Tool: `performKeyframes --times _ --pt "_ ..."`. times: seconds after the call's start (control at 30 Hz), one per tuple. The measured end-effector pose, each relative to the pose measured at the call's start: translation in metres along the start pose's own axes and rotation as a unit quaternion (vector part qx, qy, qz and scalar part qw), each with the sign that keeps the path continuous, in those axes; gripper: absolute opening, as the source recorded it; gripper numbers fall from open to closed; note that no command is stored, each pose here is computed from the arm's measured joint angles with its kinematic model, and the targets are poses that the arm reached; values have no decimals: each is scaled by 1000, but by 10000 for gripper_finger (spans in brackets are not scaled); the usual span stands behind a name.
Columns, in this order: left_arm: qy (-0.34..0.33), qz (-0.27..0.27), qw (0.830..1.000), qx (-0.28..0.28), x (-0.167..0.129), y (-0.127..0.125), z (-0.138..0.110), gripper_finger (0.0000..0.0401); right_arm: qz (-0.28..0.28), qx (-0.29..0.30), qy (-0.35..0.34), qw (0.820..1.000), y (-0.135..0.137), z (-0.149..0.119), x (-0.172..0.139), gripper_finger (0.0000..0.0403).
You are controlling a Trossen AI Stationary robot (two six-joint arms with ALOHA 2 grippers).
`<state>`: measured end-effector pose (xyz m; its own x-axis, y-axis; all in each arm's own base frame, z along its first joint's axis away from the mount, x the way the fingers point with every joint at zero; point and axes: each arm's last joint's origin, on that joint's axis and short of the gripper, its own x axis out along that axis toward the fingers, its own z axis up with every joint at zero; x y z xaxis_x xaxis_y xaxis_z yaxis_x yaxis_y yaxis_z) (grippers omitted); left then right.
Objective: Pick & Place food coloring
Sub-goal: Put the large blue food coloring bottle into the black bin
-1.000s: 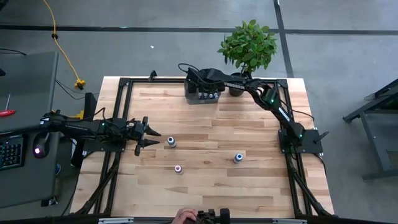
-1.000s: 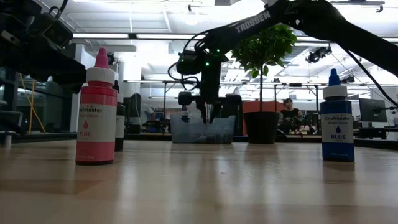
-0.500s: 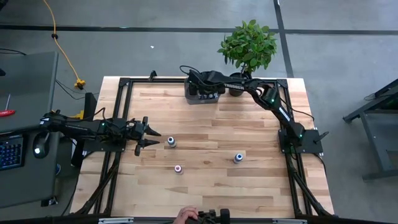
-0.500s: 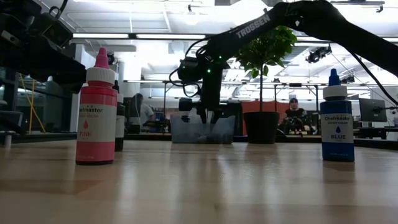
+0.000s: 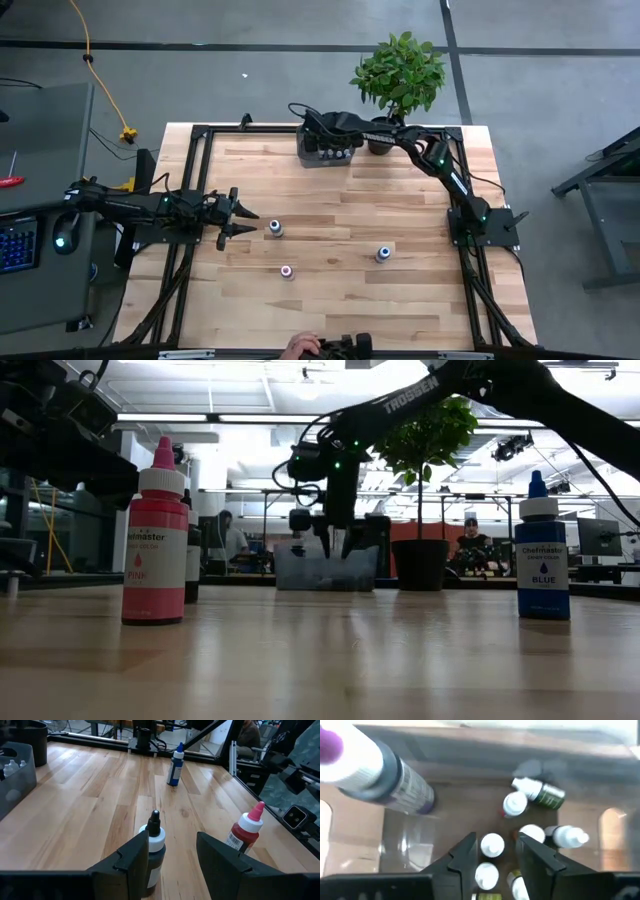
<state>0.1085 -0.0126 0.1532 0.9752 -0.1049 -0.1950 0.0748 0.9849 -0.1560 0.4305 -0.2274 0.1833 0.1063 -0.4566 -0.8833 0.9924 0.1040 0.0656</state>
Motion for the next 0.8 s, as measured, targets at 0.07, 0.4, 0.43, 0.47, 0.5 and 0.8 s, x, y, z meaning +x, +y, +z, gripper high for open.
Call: performKeyframes --times 0.07,0.4,0.43,0.47,0.5,0.8 --pt "0 0 1000 0 0 0 0 163 -5 -5 -3 1000 -1 1 -3 135" --pt "0 0 1000 0 0 0 0 163 20 -72 -23 997 2 3 -34 150" --pt "0 0 1000 0 0 0 0 163 22 -84 -29 996 2 3 -40 150" --pt "0 0 1000 0 0 0 0 163 23 -95 -37 994 2 3 -48 150" --pt "0 0 1000 0 0 0 0 163 27 -108 -43 993 2 3 -55 150" --pt "0 0 1000 0 0 0 0 163 140 -288 -47 946 12 -21 -134 150"
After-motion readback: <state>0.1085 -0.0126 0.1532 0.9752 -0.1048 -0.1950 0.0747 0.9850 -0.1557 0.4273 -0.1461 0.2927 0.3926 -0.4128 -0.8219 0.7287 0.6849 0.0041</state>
